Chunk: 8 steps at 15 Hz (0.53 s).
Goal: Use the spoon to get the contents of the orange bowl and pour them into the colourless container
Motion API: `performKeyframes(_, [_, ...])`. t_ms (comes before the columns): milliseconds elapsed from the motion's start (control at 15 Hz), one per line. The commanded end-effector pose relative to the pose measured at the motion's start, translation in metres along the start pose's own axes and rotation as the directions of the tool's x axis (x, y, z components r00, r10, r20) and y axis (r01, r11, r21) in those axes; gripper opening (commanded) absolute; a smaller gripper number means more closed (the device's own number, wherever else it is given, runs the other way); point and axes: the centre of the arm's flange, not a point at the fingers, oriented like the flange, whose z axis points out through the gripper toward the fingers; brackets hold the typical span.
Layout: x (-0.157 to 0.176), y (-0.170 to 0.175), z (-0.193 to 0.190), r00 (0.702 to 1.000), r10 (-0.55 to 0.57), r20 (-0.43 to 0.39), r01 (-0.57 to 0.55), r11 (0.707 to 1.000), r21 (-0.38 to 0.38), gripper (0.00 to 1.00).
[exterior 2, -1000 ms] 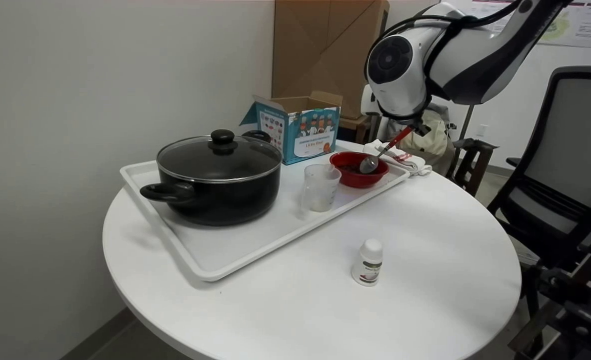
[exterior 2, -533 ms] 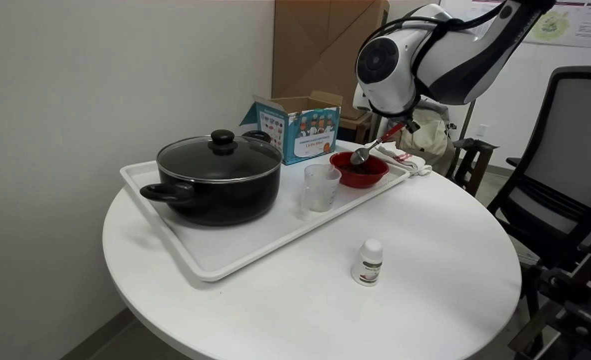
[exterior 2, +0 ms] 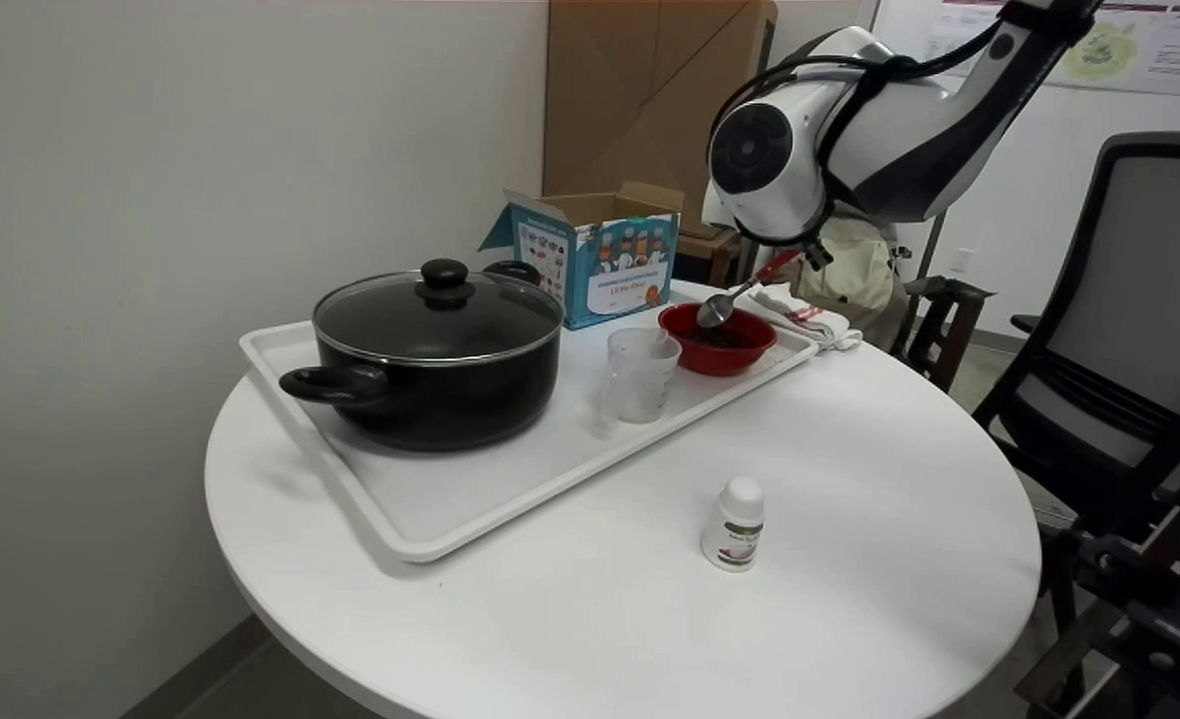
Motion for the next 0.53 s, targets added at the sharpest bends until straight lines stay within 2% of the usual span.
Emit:
performKeyframes(0, [0.000, -0.007, -0.006, 1.000, -0.028, 0.011, 0.028, 1.000, 0.007, 0.09])
performKeyframes(467, [0.003, -0.024, -0.014, 0.998, -0.067, -0.001, 0.067, 0.997, 0.031, 0.09])
